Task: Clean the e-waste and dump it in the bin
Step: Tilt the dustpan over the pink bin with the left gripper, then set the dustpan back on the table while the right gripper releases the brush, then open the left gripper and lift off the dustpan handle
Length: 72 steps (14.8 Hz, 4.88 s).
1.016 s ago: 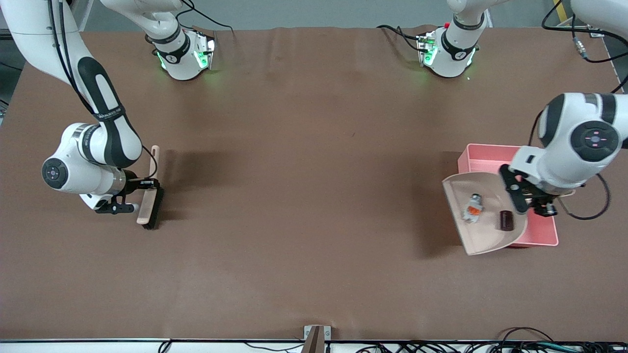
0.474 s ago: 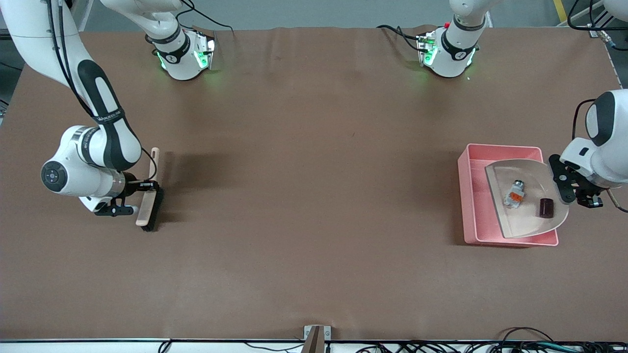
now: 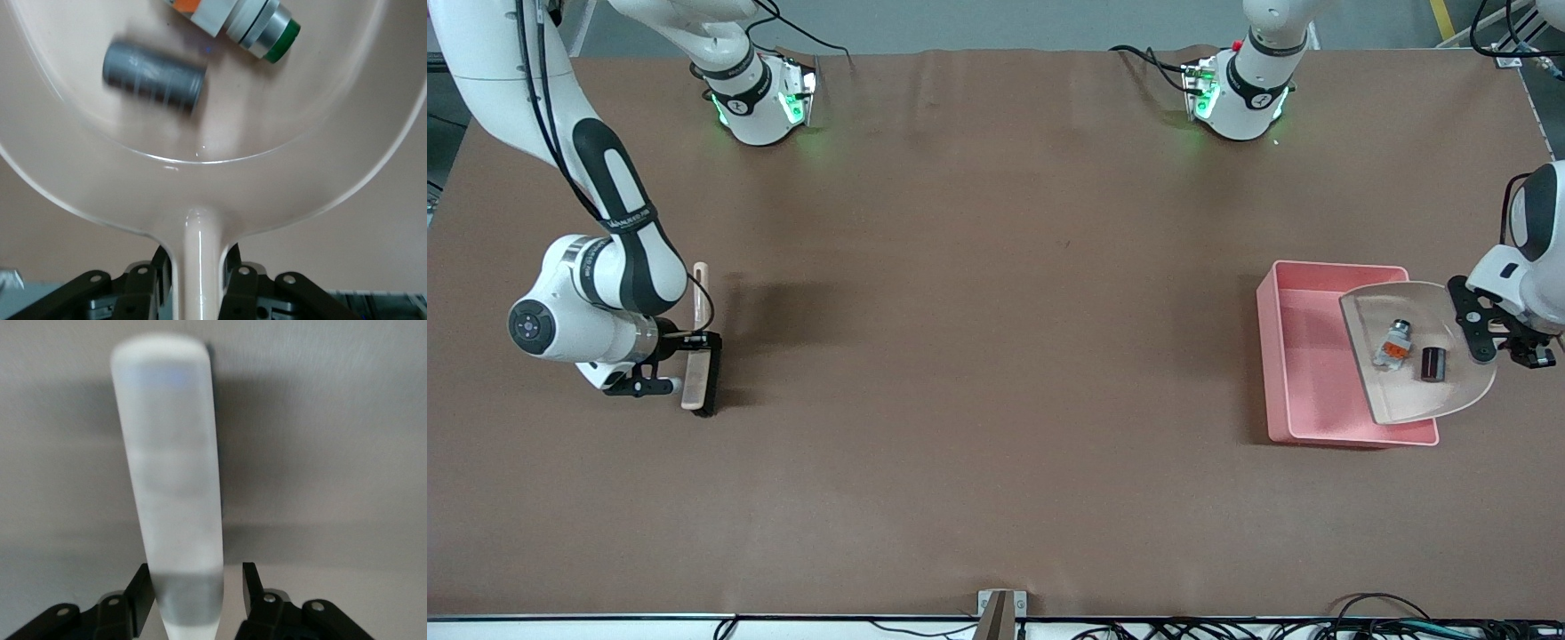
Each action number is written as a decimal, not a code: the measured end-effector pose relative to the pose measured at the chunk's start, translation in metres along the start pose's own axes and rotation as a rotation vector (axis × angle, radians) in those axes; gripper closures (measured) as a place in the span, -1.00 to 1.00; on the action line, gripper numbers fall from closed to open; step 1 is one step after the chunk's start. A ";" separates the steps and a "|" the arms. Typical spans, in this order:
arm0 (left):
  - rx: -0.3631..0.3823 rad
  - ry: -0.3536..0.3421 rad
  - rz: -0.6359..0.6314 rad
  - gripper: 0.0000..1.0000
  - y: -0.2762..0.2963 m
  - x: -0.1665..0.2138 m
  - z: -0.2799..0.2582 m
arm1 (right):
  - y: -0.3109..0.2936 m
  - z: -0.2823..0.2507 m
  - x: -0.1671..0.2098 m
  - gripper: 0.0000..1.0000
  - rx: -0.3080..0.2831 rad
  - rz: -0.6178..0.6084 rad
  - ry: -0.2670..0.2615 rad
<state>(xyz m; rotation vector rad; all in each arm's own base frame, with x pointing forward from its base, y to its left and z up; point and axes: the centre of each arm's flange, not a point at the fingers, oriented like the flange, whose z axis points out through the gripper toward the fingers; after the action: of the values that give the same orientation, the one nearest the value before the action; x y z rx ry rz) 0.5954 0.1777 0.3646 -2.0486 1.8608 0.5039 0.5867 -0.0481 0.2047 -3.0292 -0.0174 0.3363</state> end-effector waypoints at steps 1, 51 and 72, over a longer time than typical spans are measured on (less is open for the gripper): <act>0.005 -0.040 -0.015 0.32 0.000 -0.002 0.004 | -0.001 -0.008 0.004 -0.44 0.002 -0.003 -0.001; 0.119 0.206 0.169 0.32 0.084 0.506 -0.109 | -0.064 -0.401 -0.164 -1.00 -0.070 0.028 0.232; 0.092 0.147 0.056 -0.70 0.078 0.495 -0.103 | -0.055 -0.400 -0.163 -1.00 -0.071 0.045 0.231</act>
<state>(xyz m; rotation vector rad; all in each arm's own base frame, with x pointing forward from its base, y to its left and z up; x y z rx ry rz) 0.5641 -0.3131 0.2243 -2.0264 1.9903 0.2826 0.5150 -0.0342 0.6344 -3.1218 0.0572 -0.0127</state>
